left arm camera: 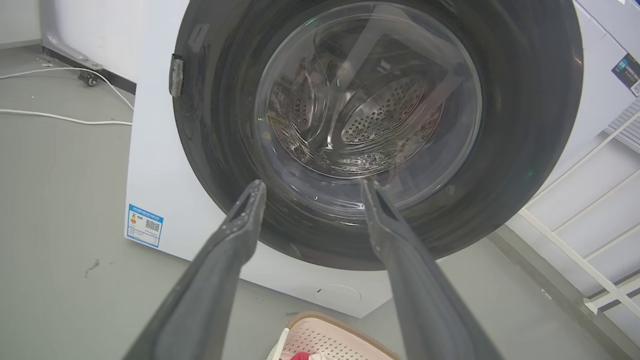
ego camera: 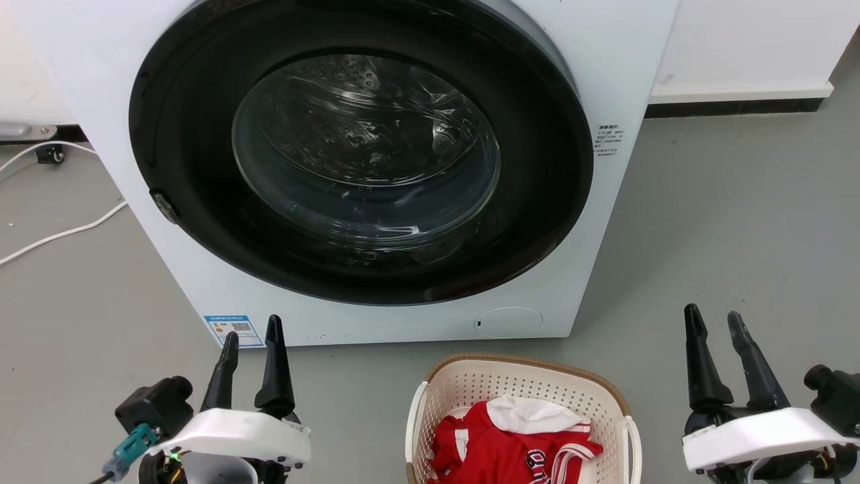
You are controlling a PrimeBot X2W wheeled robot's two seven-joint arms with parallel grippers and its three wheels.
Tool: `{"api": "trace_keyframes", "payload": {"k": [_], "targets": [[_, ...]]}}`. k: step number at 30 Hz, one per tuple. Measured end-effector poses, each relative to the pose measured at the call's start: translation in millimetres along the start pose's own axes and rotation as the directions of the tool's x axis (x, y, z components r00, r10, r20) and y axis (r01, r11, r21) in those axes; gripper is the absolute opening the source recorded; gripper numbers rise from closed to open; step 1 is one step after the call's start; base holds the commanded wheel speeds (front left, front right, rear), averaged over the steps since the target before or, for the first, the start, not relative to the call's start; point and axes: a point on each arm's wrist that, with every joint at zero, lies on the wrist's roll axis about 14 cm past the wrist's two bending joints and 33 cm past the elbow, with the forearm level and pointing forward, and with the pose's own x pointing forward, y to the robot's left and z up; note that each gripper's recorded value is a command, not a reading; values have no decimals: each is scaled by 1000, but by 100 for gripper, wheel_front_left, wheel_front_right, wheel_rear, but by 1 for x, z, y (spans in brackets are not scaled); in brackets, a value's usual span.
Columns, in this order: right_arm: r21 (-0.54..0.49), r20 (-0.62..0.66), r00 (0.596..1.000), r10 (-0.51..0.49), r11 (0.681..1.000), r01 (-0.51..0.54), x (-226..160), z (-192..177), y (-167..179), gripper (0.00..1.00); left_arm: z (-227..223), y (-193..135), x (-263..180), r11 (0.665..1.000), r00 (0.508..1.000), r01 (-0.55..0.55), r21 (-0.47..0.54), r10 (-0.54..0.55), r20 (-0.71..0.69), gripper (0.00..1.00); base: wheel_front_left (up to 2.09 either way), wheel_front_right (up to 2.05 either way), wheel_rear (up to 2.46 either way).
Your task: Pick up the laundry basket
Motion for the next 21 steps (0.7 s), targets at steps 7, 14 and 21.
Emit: {"api": "trace_keyframes", "payload": {"k": [7, 14, 21], "targets": [[-72, 26, 999, 34, 997, -32, 0, 6, 9, 100, 1, -4, -1, 997, 1000, 12, 78, -13, 17, 100, 0, 0, 0], [-139, 35, 998, 46, 989, -41, -2, 8, 11, 100, 3, -8, -2, 989, 999, 27, 146, -33, 34, 100, 0, 0, 0], [-186, 51, 997, 51, 982, -40, -3, 12, 11, 100, 2, -12, -4, 978, 998, 42, 204, -51, 41, 100, 0, 0, 0]]}}
